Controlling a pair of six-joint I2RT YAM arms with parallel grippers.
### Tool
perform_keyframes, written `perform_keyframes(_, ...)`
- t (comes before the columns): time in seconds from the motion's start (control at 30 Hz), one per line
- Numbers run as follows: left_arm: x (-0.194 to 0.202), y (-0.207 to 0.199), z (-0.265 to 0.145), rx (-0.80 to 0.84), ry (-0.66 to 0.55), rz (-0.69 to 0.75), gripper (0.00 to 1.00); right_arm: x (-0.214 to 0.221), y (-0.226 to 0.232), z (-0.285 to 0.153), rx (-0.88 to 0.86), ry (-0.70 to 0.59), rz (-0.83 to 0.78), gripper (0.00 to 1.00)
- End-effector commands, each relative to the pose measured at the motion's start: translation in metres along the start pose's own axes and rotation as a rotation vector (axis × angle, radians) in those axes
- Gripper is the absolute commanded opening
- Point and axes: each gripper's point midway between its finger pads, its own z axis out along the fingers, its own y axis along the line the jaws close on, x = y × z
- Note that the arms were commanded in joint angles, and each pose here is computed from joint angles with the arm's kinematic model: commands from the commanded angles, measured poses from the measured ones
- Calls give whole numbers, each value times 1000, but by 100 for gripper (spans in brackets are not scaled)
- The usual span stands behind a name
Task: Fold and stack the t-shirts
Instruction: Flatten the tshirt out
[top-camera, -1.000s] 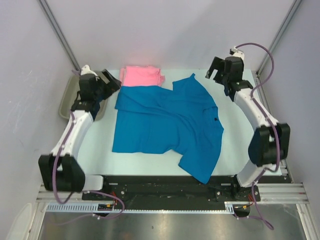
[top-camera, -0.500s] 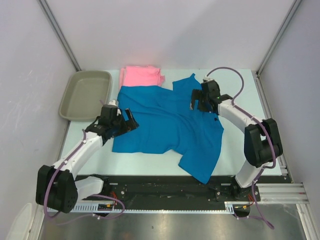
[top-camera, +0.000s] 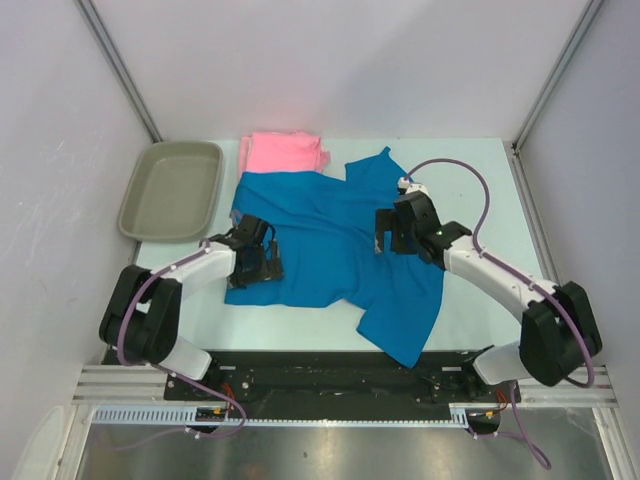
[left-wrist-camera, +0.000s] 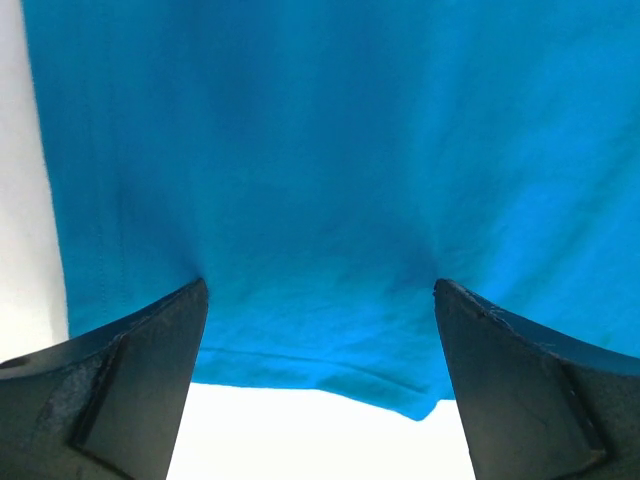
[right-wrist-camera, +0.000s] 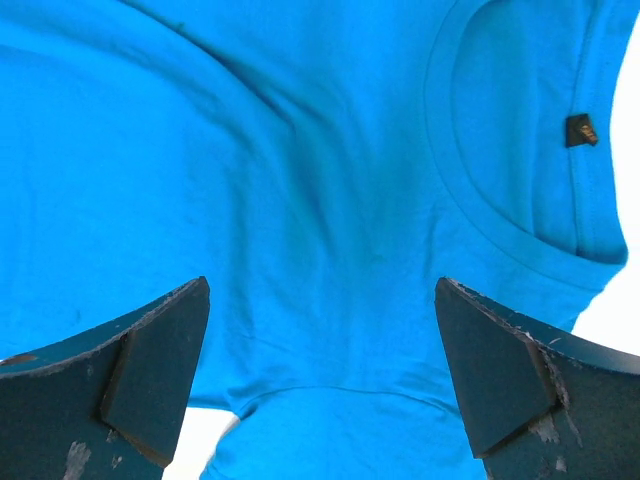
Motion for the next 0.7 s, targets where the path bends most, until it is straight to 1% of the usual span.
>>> perform_keyframes(0.0, 20, 12, 8, -122, 66, 47, 100, -11, -9, -27, 16, -72, 24, 100)
perform_keyframes(0.07, 32, 14, 10, -144, 103, 63, 100, -12, -13, -36, 19, -84, 24, 100)
perform_keyframes(0.2, 72, 25, 12, -183, 193, 67, 100, -26, -12, -64, -16, -155, 44, 100)
perform_keyframes(0.33, 93, 26, 4, -192, 204, 36, 100, -30, -13, -78, -30, -183, 58, 100)
perform_keyframes(0.4, 105, 30, -1, -210, 221, 39, 100, -27, -15, -81, -28, -176, 53, 100)
perform_keyframes(0.43, 105, 29, -6, -208, 208, 16, 100, -28, -16, -84, -27, -181, 60, 100)
perform_keyframes(0.47, 109, 33, -10, -225, 212, 30, 100, -26, -19, -86, -17, -179, 57, 100)
perform_keyframes(0.5, 106, 33, -17, -223, 191, 22, 100, -27, -20, -87, -16, -180, 57, 100)
perform_keyframes(0.67, 118, 34, -33, -198, 219, -18, 100, -29, -21, -97, -26, -199, 67, 100)
